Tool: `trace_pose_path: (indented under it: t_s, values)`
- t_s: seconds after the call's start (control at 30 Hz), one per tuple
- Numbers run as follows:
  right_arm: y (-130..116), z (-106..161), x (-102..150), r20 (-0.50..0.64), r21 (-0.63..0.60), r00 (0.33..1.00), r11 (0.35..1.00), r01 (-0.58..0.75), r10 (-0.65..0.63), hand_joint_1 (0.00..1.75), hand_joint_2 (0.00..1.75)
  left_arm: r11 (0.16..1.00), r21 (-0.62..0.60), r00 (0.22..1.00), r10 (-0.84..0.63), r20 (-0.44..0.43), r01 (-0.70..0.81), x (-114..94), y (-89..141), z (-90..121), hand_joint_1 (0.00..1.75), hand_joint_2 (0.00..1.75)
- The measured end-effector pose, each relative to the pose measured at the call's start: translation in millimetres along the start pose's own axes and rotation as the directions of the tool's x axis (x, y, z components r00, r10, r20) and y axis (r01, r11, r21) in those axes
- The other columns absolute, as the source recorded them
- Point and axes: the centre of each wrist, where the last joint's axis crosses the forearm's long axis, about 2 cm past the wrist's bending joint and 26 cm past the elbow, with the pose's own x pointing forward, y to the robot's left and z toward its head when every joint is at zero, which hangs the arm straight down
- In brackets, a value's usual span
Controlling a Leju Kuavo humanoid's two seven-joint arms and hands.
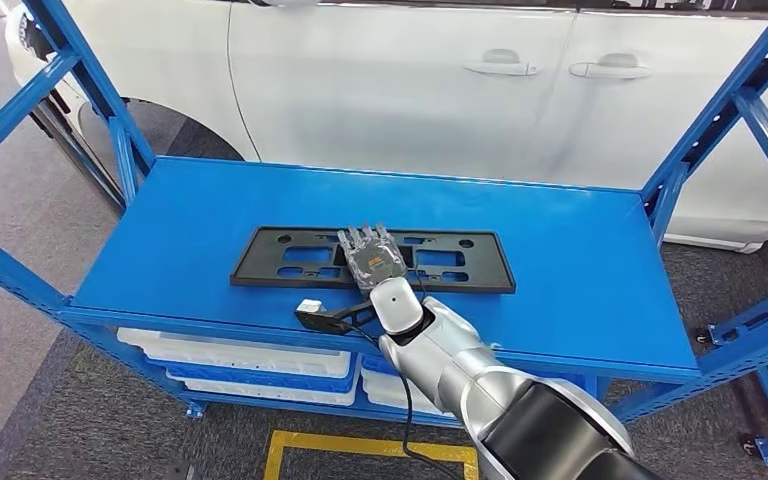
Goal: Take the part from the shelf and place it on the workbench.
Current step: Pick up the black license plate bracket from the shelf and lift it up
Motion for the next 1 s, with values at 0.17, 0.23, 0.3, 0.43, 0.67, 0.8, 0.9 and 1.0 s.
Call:
trace_pose_path:
  t_s: [0.17, 0.23, 0.3, 0.43, 0.67, 0.8, 0.9, 1.0]
  values:
    - [4.7, 1.2, -2.5, -0.01, 0.026, 1.0, 1.0, -0.004, 0.004, 1.6, 1.75, 1.0, 0.003, 1.0, 0.004, 0.006, -0.004, 1.6, 1.5, -0.6, 0.0, 0.0]
    - [7.0, 1.9, -3.5, -0.012, 0.035, 1.0, 0.999, -0.007, 0.007, 1.61, 1.75, 1.0, 0.004, 1.0, 0.005, 0.007, -0.005, 1.4, 1.7, -0.6, 0.0, 0.0]
    - [6.8, 1.5, -4.5, -0.013, 0.038, 1.0, 0.999, -0.01, 0.01, 1.66, 1.75, 1.0, 0.003, 1.0, 0.007, 0.01, -0.007, 1.8, 1.5, -0.7, 0.0, 0.0]
    - [4.7, 0.4, -5.5, -0.009, 0.035, 1.0, 0.999, -0.018, 0.018, 1.68, 1.75, 1.0, 0.005, 1.0, 0.013, 0.022, -0.013, 2.7, 1.9, -1.0, 0.0, 0.0]
    - [2.6, 0.0, -3.3, -0.003, 0.034, 1.0, 0.999, -0.021, 0.021, 1.61, 1.75, 1.0, 0.011, 0.999, 0.021, 0.034, -0.021, 0.7, 3.9, -0.6, 0.0, 0.0]
    - [2.5, -0.1, -3.4, -0.002, 0.033, 1.0, 0.999, -0.024, 0.025, 1.62, 1.75, 1.0, 0.014, 0.999, 0.018, 0.041, -0.019, -0.9, 5.0, -0.2, 0.0, 0.0]
    - [2.2, -0.3, -3.9, -0.003, 0.03, 1.0, 0.999, -0.026, 0.026, 1.62, 1.75, 1.0, 0.011, 0.997, 0.002, 0.079, -0.003, 0.1, 5.2, -0.5, 0.0, 0.0]
    - [1.7, -0.6, -4.7, -0.006, 0.029, 1.0, 0.999, -0.024, 0.024, 1.62, 1.75, 1.0, 0.01, 0.995, -0.006, 0.096, 0.005, 0.1, 5.3, -0.5, 0.0, 0.0]
